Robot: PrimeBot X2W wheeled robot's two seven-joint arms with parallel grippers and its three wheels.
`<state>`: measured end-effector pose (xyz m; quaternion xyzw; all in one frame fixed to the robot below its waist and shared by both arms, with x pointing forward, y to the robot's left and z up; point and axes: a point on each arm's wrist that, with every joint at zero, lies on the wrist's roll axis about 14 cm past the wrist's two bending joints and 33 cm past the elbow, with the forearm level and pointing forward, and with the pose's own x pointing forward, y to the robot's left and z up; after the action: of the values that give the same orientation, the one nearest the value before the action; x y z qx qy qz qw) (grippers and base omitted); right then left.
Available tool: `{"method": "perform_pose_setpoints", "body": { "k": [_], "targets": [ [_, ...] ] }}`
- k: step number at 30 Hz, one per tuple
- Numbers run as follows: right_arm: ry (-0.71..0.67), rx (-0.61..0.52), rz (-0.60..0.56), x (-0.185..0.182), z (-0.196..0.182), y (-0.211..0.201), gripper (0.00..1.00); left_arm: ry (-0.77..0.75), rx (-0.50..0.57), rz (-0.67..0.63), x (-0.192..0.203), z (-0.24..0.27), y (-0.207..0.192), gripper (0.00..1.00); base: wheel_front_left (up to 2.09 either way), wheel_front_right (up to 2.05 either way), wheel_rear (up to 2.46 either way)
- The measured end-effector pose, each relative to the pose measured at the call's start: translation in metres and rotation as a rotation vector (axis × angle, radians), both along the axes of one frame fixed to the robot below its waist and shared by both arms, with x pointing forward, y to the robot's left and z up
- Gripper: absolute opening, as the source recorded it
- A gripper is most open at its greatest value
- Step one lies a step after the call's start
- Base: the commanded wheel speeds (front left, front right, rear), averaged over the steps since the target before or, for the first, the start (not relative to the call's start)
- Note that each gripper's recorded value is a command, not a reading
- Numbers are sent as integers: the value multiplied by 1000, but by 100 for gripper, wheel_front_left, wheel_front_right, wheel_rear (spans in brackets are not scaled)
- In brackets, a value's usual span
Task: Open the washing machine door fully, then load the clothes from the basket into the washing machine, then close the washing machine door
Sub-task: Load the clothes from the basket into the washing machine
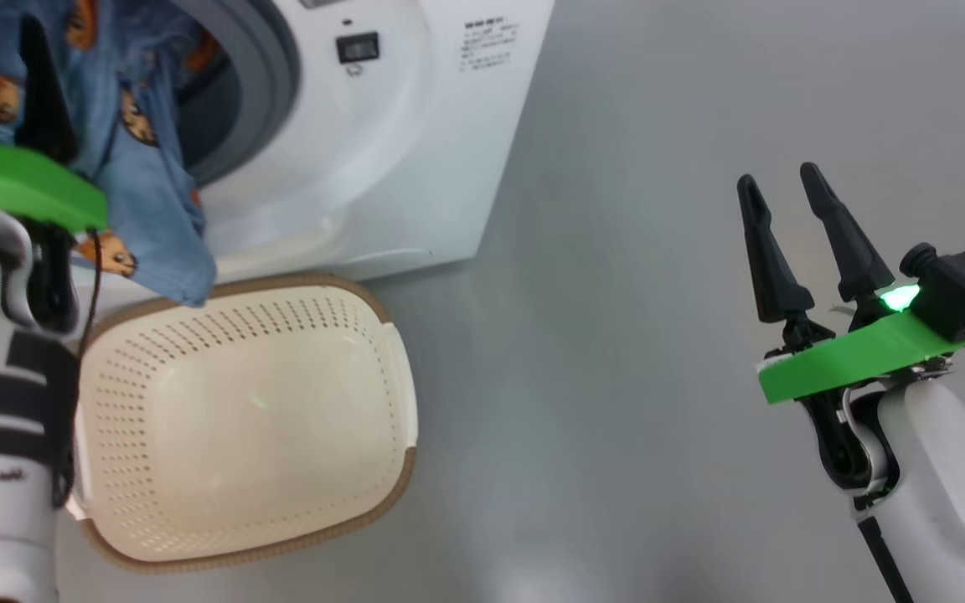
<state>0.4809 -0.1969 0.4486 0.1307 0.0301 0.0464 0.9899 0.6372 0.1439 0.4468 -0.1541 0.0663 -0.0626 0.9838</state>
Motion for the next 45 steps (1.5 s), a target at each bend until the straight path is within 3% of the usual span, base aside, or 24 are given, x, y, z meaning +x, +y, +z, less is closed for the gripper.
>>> {"method": "perform_pose_setpoints", "body": {
  "k": [26,45],
  "targets": [
    [-126,39,69,-35,62,28,100,-75,25,35,-135,41,31,100,0,0,0],
    [-172,30,89,-59,82,32,100,-161,20,88,-223,55,44,100,0,0,0]
  ]
}}
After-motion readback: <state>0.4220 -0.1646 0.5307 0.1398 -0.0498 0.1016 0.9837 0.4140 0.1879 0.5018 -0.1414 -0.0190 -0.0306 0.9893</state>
